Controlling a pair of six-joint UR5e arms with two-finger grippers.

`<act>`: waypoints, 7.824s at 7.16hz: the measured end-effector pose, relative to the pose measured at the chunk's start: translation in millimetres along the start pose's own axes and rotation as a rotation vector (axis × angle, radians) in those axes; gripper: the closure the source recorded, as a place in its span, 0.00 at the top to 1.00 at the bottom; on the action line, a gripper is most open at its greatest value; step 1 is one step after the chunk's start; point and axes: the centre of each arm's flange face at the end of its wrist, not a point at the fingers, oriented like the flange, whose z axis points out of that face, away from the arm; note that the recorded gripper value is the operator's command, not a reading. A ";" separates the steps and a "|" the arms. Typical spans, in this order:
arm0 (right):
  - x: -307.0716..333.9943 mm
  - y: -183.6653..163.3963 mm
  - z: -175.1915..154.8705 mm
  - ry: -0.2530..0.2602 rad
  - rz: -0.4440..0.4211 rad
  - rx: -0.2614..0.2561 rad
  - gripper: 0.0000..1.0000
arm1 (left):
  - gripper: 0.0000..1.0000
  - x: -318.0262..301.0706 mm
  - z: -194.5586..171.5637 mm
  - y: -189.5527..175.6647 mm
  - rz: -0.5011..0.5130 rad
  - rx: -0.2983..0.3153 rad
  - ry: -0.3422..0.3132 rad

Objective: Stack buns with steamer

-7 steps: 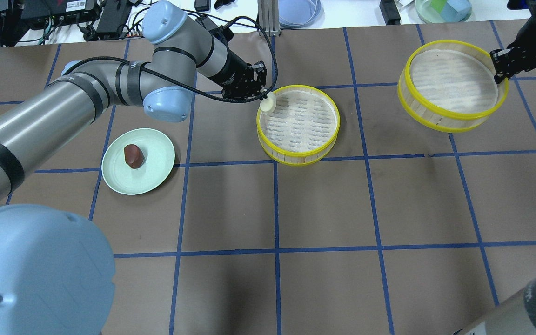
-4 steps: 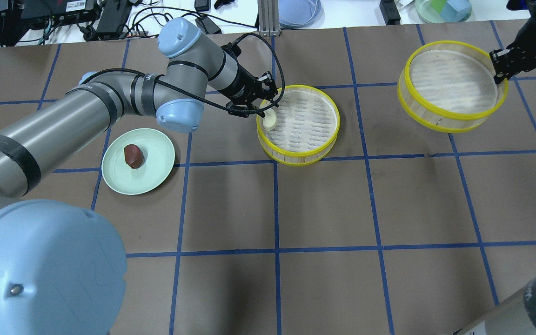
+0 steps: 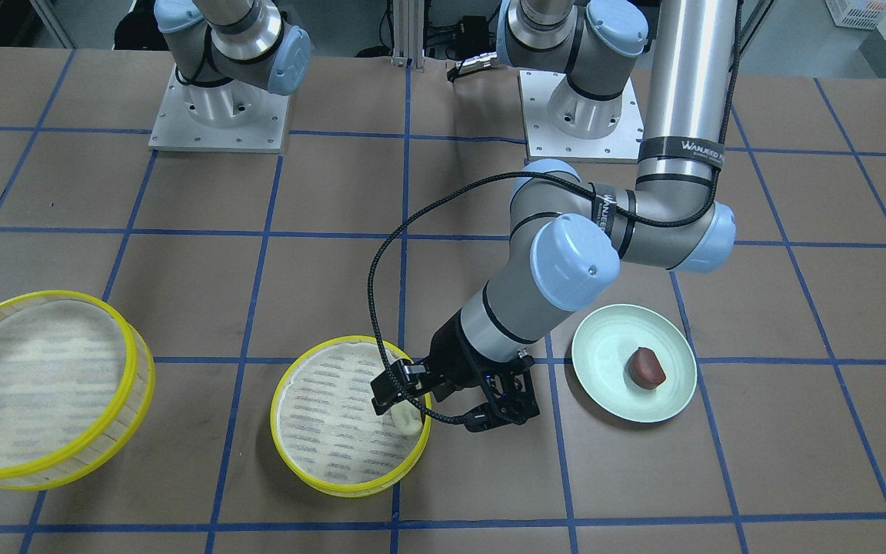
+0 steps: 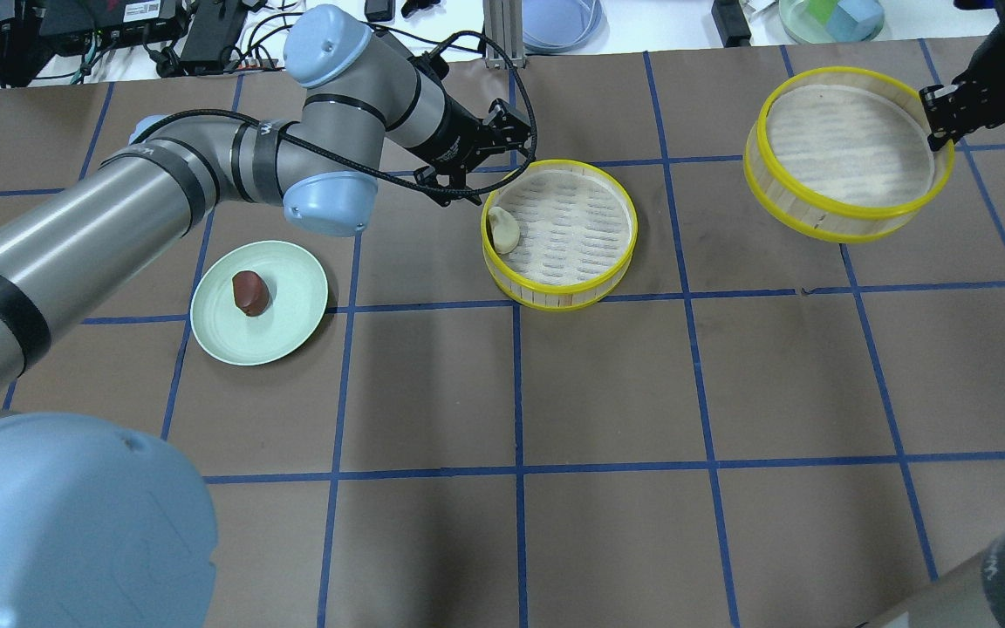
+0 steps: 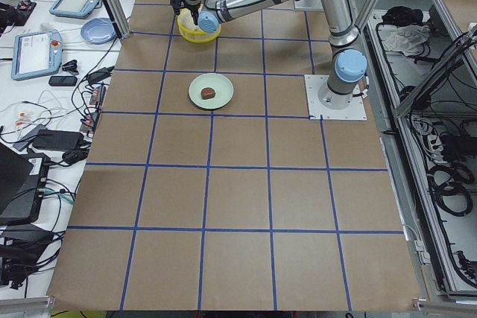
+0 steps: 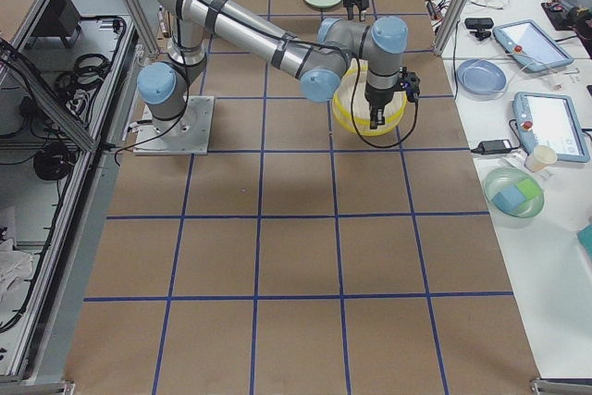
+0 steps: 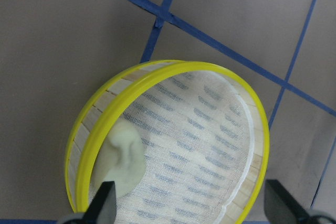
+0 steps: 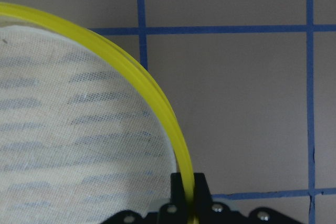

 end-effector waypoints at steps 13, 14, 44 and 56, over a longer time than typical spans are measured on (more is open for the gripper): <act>-330.2 42.9 56.9 0.007 0.331 -0.072 0.00 | 0.25 -293.2 -46.4 -86.3 0.060 -0.221 -0.464; -330.6 43.6 58.9 0.005 0.343 -0.076 0.00 | 0.00 -298.4 -38.9 -87.6 0.068 -0.236 -0.465; -318.4 43.3 35.1 0.013 0.320 -0.040 0.99 | 0.79 -1.0 -21.0 13.1 -0.040 0.025 0.041; -292.2 133.4 -148.7 -0.008 0.097 0.027 1.00 | 1.00 -55.7 -124.2 -13.2 0.255 0.108 -0.392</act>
